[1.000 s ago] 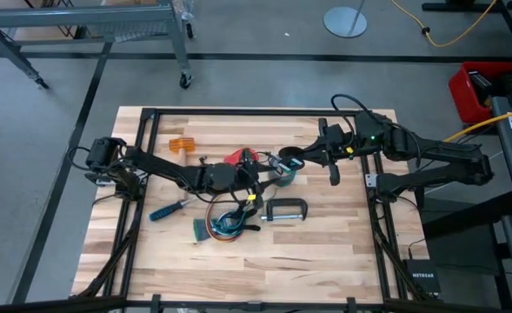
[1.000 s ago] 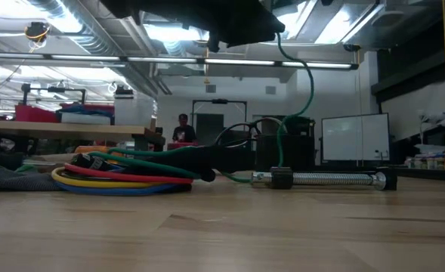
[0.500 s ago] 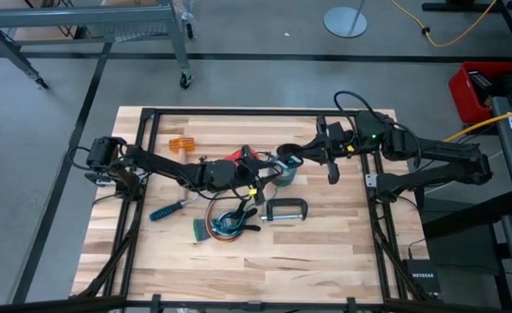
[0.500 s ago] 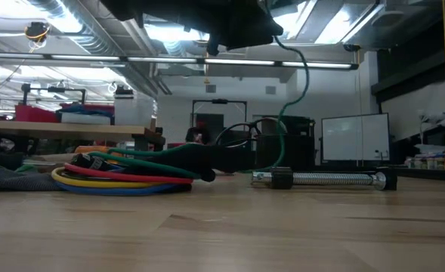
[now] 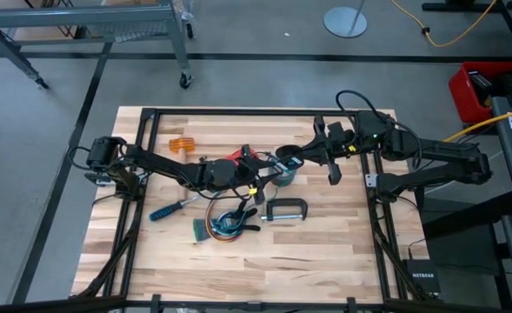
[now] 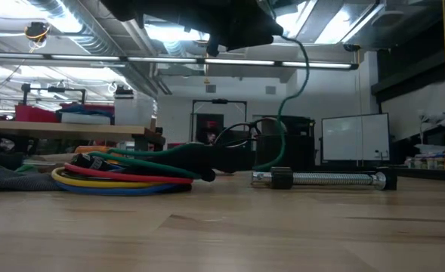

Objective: Coil cords
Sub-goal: Coil the blue wire onto the spool

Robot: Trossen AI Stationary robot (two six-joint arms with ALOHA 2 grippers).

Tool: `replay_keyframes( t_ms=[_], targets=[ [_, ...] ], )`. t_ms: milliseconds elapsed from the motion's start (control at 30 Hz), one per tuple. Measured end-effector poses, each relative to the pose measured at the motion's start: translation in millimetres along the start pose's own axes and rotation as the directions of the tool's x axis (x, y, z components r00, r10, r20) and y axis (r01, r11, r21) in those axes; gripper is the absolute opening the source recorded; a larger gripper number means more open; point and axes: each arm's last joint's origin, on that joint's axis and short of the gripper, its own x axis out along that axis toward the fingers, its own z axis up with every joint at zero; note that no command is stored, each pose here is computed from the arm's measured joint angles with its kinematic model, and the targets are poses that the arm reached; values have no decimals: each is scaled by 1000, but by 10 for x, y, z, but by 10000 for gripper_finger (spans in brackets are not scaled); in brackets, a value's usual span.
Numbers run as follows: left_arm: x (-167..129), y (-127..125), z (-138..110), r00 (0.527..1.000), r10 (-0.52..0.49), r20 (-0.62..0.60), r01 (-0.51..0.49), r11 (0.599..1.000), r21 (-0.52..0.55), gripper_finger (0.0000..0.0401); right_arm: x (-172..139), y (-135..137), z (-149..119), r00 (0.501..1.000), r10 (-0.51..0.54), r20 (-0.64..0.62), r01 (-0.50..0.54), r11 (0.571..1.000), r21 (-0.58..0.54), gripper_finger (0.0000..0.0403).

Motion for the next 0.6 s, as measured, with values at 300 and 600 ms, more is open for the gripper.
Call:
replay_keyframes(
  t_ms=[300, 600],
  targets=[
    [2, 5, 8, 1000, 2, 7, -2, 1000, -4, 141, 35, -9, 27, 999, 7, 38, -6, 1000, -13, 2],
    [87, -28, -43, 995, -19, 95, 22, 999, -28, 141, 70, -22, 8, 1000, 6, 30, -6, 1000, -11, 2]
  ],
)
